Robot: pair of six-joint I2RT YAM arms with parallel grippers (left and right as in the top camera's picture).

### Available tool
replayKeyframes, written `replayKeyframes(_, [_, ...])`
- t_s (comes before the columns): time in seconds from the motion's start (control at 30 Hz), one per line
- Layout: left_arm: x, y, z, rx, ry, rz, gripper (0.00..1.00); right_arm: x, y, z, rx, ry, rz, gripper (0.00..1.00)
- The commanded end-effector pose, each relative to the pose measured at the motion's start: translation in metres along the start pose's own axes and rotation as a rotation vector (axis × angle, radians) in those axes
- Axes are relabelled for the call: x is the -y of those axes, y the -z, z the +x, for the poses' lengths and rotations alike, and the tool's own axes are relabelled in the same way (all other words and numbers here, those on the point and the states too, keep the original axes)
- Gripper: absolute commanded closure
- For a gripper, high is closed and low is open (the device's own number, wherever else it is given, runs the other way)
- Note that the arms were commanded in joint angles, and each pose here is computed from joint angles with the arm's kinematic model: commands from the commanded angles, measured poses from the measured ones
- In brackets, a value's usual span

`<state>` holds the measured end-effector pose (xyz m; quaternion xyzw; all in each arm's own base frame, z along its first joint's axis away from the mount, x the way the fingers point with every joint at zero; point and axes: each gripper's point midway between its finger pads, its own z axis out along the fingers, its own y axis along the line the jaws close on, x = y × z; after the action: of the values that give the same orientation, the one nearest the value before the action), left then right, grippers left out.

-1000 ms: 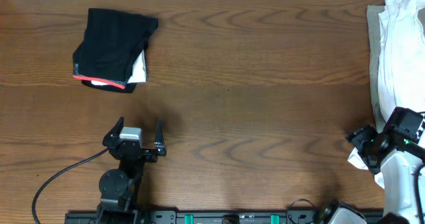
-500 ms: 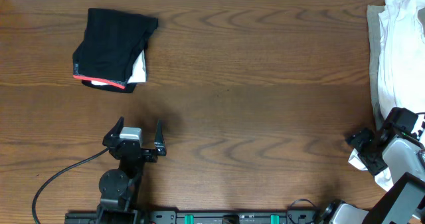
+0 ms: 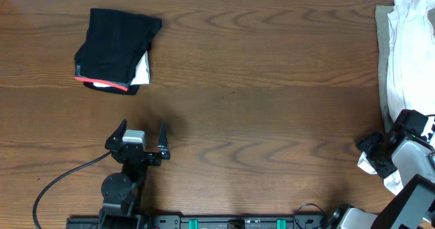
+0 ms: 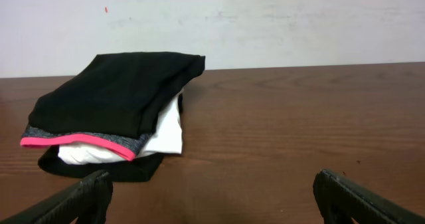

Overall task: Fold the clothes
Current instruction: 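Move the right gripper to the white t-shirt and grasp its edge, then drag the white t-shirt leftward across the table with the right gripper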

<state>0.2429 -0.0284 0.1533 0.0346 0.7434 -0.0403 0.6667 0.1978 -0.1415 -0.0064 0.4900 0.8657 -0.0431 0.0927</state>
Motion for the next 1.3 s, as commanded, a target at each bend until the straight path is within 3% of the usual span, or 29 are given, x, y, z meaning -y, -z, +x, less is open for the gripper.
replayKeyframes(0.0, [-0.001,-0.001,0.017,-0.047,-0.008,-0.006,0.02,0.004,-0.007,0.011,-0.049,0.004,0.006,0.37])
replayKeyframes(0.13, [-0.001,-0.001,0.017,-0.047,-0.008,-0.006,0.02,0.002,-0.007,0.012,-0.053,0.013,-0.002,0.51])
replayKeyframes(0.33, [-0.001,-0.001,0.017,-0.047,-0.008,-0.006,0.02,-0.005,-0.005,0.013,-0.067,0.051,-0.034,0.55])
replayKeyframes(0.5, [-0.001,-0.001,0.017,-0.047,-0.007,-0.006,0.02,-0.019,-0.004,0.020,-0.068,0.115,-0.052,0.73])
replayKeyframes(0.67, [-0.001,-0.001,0.017,-0.047,-0.008,-0.006,0.02,-0.038,-0.002,0.029,-0.064,0.201,-0.070,0.78])
replayKeyframes(0.83, [-0.001,-0.001,0.017,-0.047,-0.007,-0.006,0.02,-0.052,-0.001,0.035,-0.053,0.259,-0.089,0.98])
replayKeyframes(1.27, [-0.001,-0.001,0.017,-0.047,-0.008,-0.006,0.02,-0.120,0.012,0.060,-0.027,0.423,-0.283,0.99])
